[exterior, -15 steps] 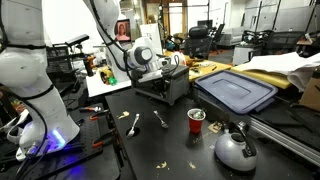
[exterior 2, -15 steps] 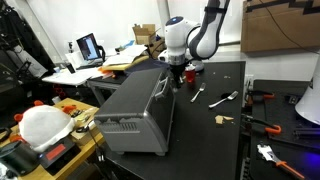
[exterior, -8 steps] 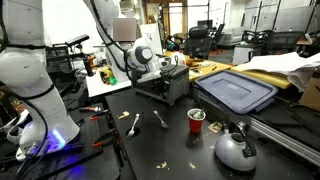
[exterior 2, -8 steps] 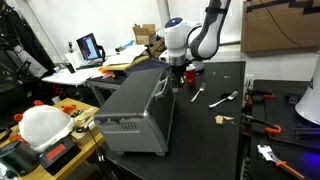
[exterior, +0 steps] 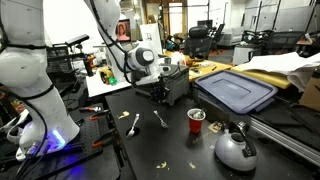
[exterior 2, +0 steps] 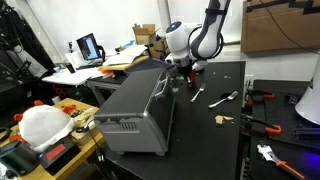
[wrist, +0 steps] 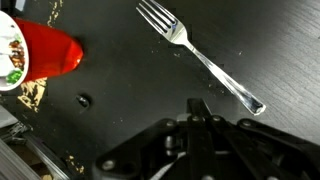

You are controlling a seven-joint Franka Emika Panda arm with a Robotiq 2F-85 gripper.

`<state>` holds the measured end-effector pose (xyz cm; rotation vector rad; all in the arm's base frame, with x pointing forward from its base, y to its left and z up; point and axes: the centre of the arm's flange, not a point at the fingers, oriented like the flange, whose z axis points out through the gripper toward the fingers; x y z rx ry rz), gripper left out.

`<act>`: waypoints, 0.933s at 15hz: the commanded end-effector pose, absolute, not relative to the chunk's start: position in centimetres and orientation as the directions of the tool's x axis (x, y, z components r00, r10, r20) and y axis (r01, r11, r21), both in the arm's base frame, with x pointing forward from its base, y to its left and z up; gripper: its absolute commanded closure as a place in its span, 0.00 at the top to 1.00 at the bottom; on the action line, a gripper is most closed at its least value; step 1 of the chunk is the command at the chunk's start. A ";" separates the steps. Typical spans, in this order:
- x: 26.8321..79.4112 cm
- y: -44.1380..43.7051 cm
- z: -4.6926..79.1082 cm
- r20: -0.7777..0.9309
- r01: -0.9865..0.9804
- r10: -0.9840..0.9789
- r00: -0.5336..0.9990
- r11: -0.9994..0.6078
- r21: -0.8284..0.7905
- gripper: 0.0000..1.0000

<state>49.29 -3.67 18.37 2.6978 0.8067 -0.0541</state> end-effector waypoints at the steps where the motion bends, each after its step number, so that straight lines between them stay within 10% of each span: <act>1: 49.1 -4.3 21.0 -0.151 0.503 0.480 0.864 -0.828 0.247 0.00; 10: 49.3 -7.2 27.4 -0.138 0.383 0.370 0.919 -0.920 0.080 0.01; 11: 49.4 -7.6 28.4 -0.132 0.374 0.363 0.922 -0.925 0.069 0.26; 14: 49.0 -8.1 31.1 -0.111 0.338 0.331 0.937 -0.940 0.051 0.40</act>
